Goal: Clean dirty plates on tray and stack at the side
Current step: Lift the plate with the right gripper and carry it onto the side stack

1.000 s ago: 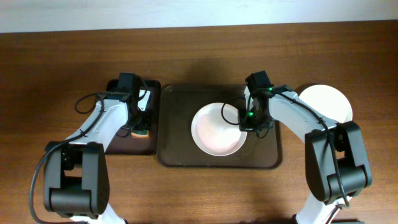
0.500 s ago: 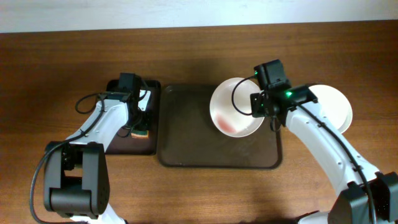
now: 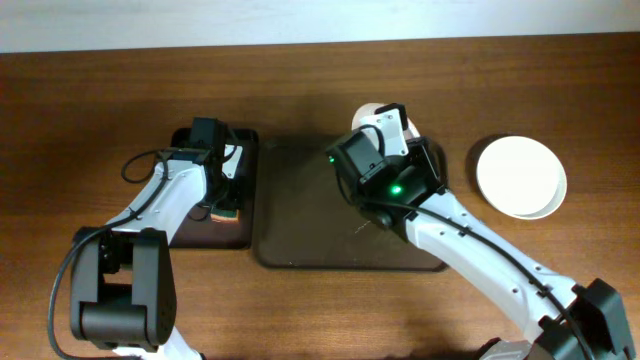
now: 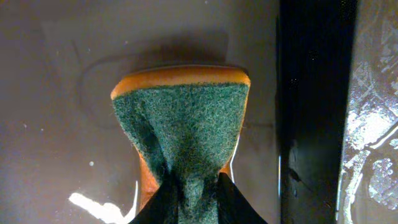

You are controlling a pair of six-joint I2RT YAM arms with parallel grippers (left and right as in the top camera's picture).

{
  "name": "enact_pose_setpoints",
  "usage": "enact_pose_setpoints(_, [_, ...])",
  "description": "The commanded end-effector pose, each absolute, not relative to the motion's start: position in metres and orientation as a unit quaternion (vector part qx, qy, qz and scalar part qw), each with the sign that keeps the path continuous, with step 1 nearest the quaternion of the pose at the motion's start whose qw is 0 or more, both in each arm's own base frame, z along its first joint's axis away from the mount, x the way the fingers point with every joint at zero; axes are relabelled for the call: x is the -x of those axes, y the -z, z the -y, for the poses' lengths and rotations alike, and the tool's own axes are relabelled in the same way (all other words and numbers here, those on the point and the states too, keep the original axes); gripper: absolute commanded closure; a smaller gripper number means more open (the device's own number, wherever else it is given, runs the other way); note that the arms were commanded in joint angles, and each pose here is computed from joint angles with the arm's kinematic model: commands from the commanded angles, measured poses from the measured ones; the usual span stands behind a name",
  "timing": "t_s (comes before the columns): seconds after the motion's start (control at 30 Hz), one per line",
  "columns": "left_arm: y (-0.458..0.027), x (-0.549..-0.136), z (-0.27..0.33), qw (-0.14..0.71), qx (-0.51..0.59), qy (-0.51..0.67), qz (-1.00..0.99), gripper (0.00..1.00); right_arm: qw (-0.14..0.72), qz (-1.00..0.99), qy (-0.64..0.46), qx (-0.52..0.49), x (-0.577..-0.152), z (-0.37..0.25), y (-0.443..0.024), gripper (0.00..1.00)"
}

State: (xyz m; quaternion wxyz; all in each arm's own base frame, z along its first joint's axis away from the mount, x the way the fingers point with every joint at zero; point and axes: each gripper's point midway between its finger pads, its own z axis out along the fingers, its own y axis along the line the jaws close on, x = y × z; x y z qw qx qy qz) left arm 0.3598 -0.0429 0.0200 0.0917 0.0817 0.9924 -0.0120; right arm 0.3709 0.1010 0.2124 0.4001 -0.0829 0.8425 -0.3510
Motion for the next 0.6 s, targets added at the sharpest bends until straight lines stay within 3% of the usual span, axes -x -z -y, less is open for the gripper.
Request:
enact_pose_setpoints(0.0, [-0.026, -0.358, 0.044, 0.099, -0.082, 0.018, -0.992, 0.81, 0.442, -0.808, 0.385, 0.052, -0.367, -0.099, -0.249, 0.96])
enact_pose_setpoints(0.2, [-0.026, -0.358, 0.044, 0.099, -0.082, 0.018, -0.992, 0.80, 0.450, -0.807, 0.380, 0.040, -0.369, -0.099, -0.251, 0.96])
enact_pose_setpoints(0.33, [-0.026, -0.358, 0.044, 0.099, -0.082, 0.018, -0.992, 0.80, 0.410, -0.877, 0.250, -0.010, -0.384, -0.089, -0.210, 0.96])
enact_pose_setpoints(0.57, [-0.026, -0.358, 0.044, 0.099, -0.082, 0.018, -0.992, 0.78, 0.284, -0.932, 0.062, -0.217, -0.394, 0.034, -0.156, 0.96])
